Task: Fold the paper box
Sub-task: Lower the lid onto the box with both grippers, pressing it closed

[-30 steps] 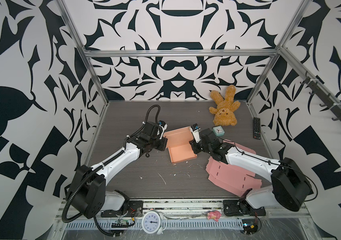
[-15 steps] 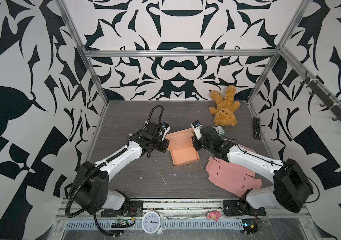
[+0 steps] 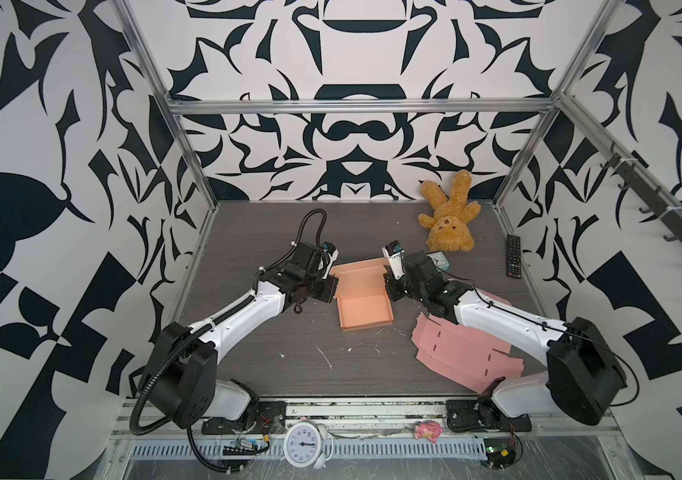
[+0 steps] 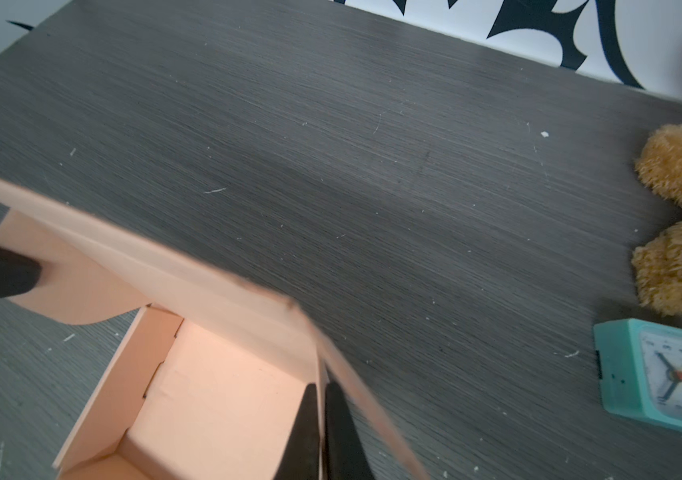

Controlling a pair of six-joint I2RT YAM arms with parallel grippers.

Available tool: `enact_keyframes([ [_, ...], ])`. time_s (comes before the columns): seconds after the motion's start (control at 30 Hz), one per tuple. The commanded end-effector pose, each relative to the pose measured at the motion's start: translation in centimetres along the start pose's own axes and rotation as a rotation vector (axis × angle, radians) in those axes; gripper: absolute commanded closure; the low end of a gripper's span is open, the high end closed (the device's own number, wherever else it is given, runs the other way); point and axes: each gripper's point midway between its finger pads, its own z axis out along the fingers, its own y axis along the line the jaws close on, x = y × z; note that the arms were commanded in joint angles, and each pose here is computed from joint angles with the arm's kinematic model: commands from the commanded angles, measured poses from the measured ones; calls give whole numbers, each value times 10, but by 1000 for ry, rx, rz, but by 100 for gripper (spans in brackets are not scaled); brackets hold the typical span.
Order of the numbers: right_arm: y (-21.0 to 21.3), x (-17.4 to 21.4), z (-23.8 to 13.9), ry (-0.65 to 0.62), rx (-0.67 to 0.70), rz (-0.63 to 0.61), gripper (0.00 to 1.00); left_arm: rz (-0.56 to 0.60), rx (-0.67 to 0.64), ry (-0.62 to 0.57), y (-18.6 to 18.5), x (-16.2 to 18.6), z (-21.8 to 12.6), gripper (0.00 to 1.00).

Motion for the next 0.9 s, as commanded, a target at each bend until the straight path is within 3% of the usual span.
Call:
enact_keyframes([
  [0.0,12,-37,-4,-105,-44,98,92,-102,-71,-104,9,-31,-1,95],
  [0.27,11,-44,0,-135,11,115,90,-102,-173,-203,14,-46,4,95],
  [0.87,8,-34,19,-116,25,148,87,1,-222,-304,2,-21,28,95],
])
